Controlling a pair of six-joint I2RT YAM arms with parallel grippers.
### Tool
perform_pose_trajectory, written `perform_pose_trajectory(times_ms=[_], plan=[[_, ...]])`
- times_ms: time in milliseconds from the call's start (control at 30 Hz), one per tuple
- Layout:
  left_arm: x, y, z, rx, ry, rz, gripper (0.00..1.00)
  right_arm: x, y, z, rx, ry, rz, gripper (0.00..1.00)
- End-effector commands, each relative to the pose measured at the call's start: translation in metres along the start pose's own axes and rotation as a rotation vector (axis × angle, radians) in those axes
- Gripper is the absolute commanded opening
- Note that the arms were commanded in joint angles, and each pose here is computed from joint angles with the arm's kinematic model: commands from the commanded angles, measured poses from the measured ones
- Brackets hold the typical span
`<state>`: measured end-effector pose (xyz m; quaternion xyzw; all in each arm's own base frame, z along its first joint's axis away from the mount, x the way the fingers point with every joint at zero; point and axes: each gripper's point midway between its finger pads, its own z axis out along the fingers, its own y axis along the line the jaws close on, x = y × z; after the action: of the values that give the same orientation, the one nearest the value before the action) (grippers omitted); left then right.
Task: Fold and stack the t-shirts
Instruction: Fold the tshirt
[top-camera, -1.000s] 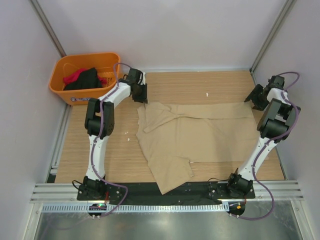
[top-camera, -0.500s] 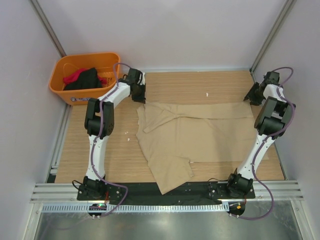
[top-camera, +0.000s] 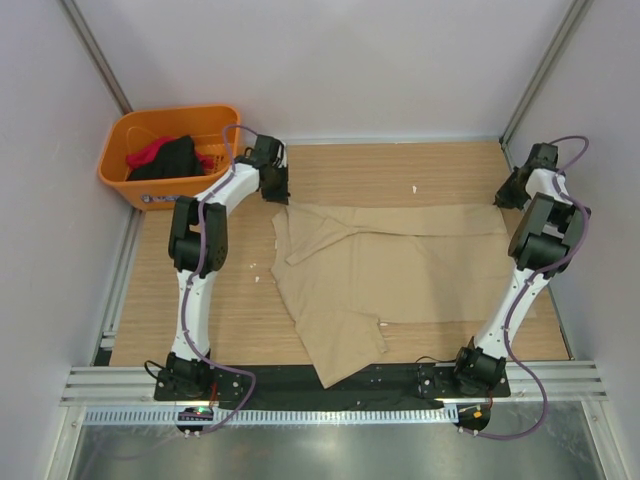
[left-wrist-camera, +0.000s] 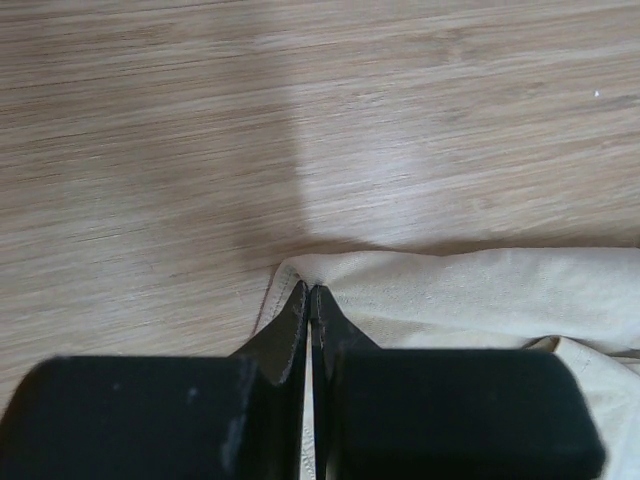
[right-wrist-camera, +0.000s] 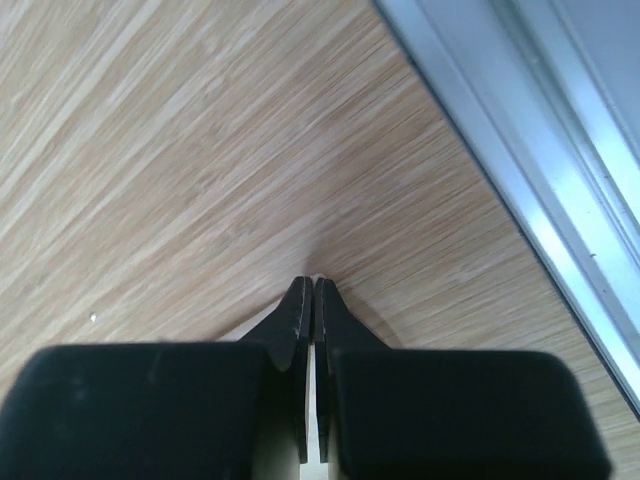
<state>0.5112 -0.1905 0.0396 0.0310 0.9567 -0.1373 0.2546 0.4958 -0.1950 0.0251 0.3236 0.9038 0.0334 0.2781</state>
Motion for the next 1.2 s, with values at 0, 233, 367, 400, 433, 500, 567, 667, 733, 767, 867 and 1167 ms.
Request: perform_pose_trajectory(times_ms=[0, 233, 367, 400, 433, 500, 567, 667, 733, 767, 867, 1167], plan=[[-0.029, 0.015, -0.006, -0.061, -0.093, -0.062, 0.00, -0.012, -0.027, 0.008, 0.158, -0.083, 0.058, 0.01], [-0.047, 0.010, -0.011, -0.049, -0.128, -0.072, 0.06, -0.028, -0.009, 0.011, 0.091, -0.112, 0.072, 0.01], [-0.048, 0.010, -0.026, -0.063, -0.132, -0.068, 0.43, -0.024, 0.003, -0.003, 0.095, -0.072, 0.031, 0.35], [-0.051, 0.008, -0.038, -0.069, -0.148, -0.062, 0.55, -0.027, 0.009, -0.010, 0.097, -0.085, 0.018, 0.41], [-0.051, 0.008, -0.045, -0.082, -0.152, -0.059, 0.57, -0.036, 0.014, -0.026, 0.107, -0.119, 0.010, 0.47], [-0.054, 0.000, -0.071, -0.076, -0.181, -0.033, 0.58, -0.043, 0.021, -0.043, 0.124, -0.148, -0.001, 0.61], [-0.054, -0.002, -0.092, -0.116, -0.207, 0.002, 0.58, -0.056, 0.027, -0.069, 0.147, -0.187, 0.001, 0.68], [-0.039, -0.018, -0.121, -0.078, -0.205, 0.036, 0.56, -0.064, 0.056, -0.100, 0.111, -0.220, -0.008, 0.72], [-0.020, -0.022, -0.136, -0.060, -0.182, 0.044, 0.52, -0.049, 0.097, -0.109, 0.017, -0.200, -0.041, 0.72], [-0.001, -0.034, -0.143, 0.008, -0.153, 0.050, 0.52, -0.035, 0.133, -0.117, -0.073, -0.184, -0.076, 0.73], [0.037, -0.044, -0.139, 0.107, -0.080, 0.039, 0.52, 0.000, 0.190, -0.125, -0.247, -0.114, -0.134, 0.71], [0.090, -0.055, -0.107, 0.218, 0.068, -0.042, 0.38, 0.159, 0.324, -0.139, -0.544, 0.150, -0.368, 0.61]])
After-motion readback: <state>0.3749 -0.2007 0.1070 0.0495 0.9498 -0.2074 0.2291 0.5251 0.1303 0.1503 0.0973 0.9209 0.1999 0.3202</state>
